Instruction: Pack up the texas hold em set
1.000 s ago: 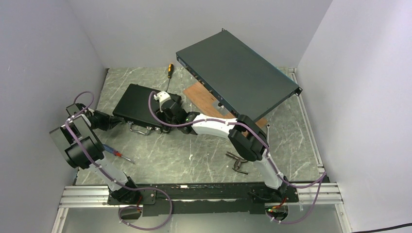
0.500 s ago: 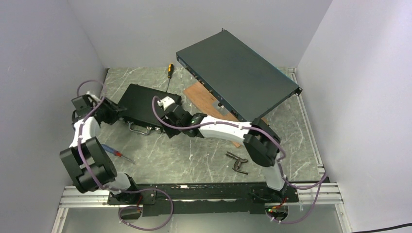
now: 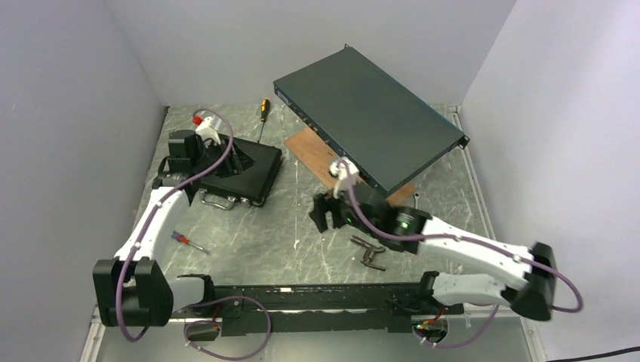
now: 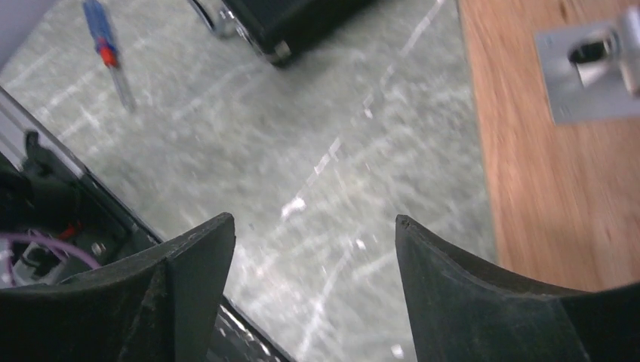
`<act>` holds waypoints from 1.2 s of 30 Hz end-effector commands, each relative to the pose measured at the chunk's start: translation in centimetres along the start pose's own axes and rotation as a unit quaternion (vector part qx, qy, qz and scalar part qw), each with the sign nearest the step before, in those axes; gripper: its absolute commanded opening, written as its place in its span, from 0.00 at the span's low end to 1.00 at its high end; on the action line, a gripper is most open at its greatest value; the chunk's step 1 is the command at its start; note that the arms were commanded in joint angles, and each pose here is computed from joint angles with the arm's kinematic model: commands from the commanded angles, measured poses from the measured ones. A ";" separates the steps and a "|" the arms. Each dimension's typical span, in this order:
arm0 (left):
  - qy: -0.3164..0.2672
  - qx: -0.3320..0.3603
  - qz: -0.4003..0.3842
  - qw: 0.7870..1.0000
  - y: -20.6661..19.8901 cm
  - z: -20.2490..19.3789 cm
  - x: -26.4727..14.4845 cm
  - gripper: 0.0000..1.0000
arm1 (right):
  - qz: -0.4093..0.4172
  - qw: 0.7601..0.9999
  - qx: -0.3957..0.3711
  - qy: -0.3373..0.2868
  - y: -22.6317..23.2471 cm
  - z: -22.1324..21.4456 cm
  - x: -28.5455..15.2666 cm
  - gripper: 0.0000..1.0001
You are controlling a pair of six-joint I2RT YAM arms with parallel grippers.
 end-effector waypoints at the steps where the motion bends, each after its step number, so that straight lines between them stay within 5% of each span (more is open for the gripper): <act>1: -0.037 0.097 -0.063 0.993 -5.0 1.4 -0.9 0.58 | -0.010 0.998 0.046 -0.043 -3.2 -1.4 -4.6 0.85; 6: -0.066 0.155 -0.108 0.980 -8.8 1.3 -2.2 0.59 | -0.012 0.991 0.088 -0.097 -5.8 -2.0 -8.3 0.99; 15: -0.137 0.213 -0.197 0.947 -15.3 0.4 -8.0 0.63 | -0.035 0.988 0.103 -0.110 -7.9 -2.8 -10.3 1.00; 18: -0.157 0.212 -0.195 0.945 -15.8 -0.1 -10.2 0.68 | 0.097 0.992 0.040 -0.072 -3.8 -4.2 -10.2 1.00; 25: -0.159 0.205 -0.160 0.953 -15.4 -0.8 -12.7 0.70 | 0.227 0.968 -0.013 0.105 2.0 -9.5 -7.3 1.00; 36: -0.195 0.188 -0.103 0.957 -14.0 -1.4 -15.3 0.71 | 0.125 0.992 0.004 0.021 -0.9 -6.9 -5.7 1.00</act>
Point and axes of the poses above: each gripper's point midway between its finger pads, its own x axis out along the fingers, its own y axis along the line the jaws close on, z = x × y, the point moved 1 cm from there along -x, back along the fingers, and after that the axes turned 8 degrees about x, right-handed, at the moved point
